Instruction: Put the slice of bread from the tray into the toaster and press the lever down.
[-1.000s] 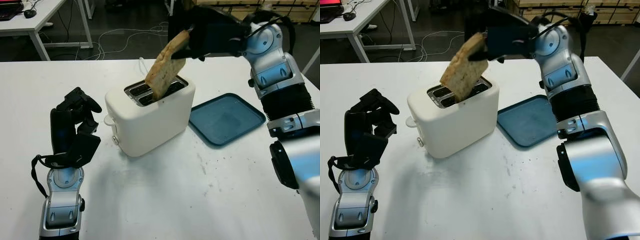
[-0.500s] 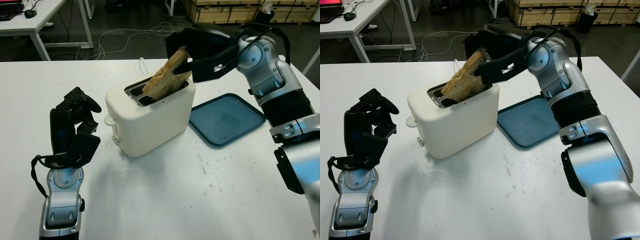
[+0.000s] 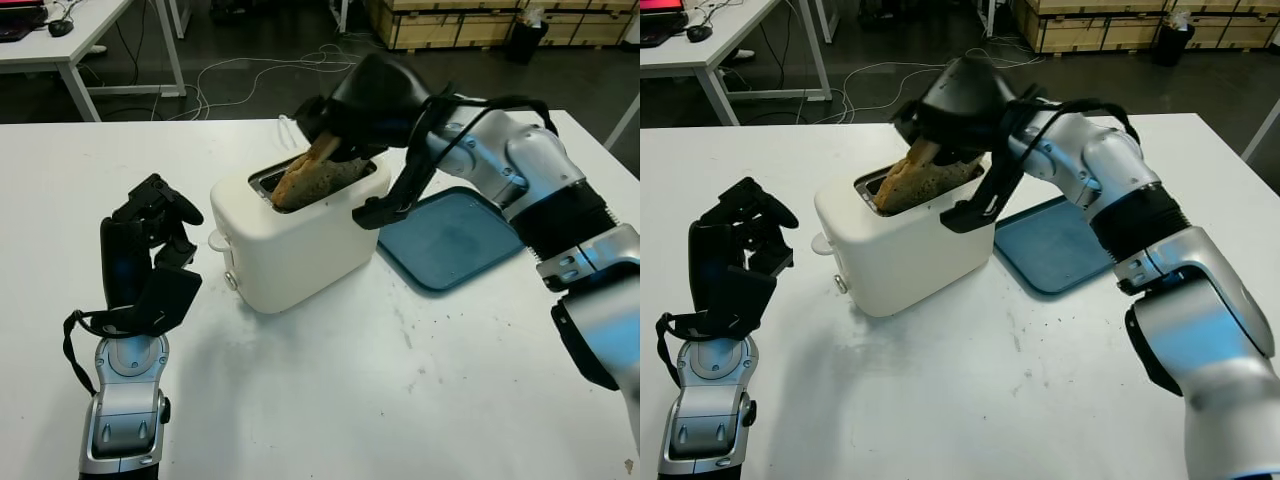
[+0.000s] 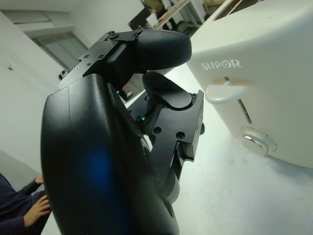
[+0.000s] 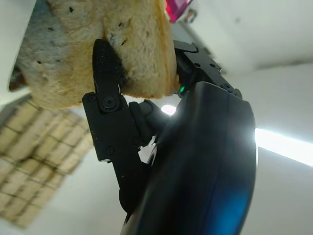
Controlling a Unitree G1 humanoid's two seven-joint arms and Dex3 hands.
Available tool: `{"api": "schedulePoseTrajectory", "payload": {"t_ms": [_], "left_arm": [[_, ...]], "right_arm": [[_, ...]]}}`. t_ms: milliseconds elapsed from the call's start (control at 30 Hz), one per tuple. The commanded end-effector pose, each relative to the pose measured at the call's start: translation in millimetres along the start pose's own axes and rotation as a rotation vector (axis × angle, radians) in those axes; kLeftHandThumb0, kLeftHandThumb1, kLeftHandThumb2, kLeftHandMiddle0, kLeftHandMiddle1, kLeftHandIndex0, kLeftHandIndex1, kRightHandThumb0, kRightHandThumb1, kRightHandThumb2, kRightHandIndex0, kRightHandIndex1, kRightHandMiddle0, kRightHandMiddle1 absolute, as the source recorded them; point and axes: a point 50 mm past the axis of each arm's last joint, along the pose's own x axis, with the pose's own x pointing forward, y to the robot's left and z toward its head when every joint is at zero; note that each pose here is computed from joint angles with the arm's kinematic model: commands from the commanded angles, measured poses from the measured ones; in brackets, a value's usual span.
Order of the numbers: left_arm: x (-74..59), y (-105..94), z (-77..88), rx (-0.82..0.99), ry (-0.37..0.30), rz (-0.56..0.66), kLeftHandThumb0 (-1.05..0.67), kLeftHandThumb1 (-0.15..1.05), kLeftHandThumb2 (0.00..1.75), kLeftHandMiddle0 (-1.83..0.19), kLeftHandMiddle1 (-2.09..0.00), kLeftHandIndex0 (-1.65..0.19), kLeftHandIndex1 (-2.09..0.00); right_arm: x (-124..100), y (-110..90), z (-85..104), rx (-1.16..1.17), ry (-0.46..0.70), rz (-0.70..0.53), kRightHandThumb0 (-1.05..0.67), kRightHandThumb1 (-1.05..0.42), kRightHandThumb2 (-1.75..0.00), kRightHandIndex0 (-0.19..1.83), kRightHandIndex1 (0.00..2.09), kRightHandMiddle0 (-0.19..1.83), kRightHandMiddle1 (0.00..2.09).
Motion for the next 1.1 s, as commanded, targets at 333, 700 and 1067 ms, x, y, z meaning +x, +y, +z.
{"api": "schedulePoseTrajectory", "payload": {"t_ms": [333, 700, 1067], "left_arm": [[-0.4, 0.5, 1.7, 0.007, -0.009, 0.003, -0.06, 0.88, 1.01, -1.07, -1.75, -0.69, -1.75], [-0.1, 0.1, 0.9, 0.001, -0.014, 0.003, -0.06, 0.87, 1.03, -1.09, -1.75, -0.70, -1.75], [-0.1, 0.1, 0.2, 0.003, -0.021, 0.008, -0.07, 0.86, 1.05, -1.10, -1.75, -0.71, -1.75]], "right_arm": [[13, -8, 7.9, -0.270, -0.086, -0.007, -0.43, -0.65, -0.78, 1.08, 1.64, 1.00, 0.49], [6, -37, -9.2, -0.319, -0.077, -0.043, -0.43, -0.79, -0.54, 1.08, 1.64, 1.01, 0.27], [6, -55, -10.7, -0.366, -0.097, -0.095, -0.47, -0.88, -0.30, 1.12, 1.75, 0.89, 1.53]]}}
